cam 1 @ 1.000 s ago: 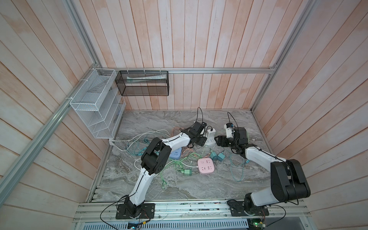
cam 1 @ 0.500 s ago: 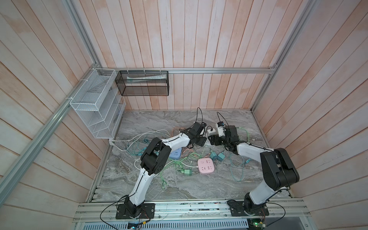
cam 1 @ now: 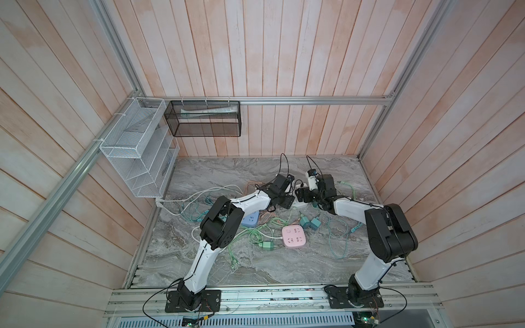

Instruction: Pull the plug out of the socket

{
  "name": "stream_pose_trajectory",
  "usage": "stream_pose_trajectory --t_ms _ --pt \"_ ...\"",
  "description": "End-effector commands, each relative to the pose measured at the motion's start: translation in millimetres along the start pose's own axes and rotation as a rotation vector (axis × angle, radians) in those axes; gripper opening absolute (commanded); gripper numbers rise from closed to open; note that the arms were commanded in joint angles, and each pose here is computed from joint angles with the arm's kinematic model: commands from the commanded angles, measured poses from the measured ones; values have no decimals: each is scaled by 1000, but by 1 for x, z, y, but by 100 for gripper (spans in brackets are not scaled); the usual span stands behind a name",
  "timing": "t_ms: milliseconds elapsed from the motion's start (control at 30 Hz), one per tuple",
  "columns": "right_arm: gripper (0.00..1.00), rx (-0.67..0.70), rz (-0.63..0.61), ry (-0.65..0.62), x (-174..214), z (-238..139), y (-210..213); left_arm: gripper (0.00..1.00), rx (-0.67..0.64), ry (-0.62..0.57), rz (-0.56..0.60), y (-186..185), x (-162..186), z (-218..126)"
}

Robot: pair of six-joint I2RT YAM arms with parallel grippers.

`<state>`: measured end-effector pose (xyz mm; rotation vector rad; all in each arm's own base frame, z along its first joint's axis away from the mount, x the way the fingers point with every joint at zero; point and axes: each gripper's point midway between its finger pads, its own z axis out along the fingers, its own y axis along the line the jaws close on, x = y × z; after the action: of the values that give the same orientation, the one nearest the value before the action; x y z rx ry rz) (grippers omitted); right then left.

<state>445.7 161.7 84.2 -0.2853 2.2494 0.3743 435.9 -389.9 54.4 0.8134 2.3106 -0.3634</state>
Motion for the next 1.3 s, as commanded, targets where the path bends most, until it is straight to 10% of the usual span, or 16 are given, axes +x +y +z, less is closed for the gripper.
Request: stream_pose_trajectory --t_ms 0,967,1267 --pt "87 22 -12 26 2 6 -2 75 -1 103 2 3 33 3" --pt "59 46 -26 89 7 30 -3 75 21 121 -11 4 37 9" --pt "65 49 -36 107 14 27 2 75 18 124 -20 7 36 9"
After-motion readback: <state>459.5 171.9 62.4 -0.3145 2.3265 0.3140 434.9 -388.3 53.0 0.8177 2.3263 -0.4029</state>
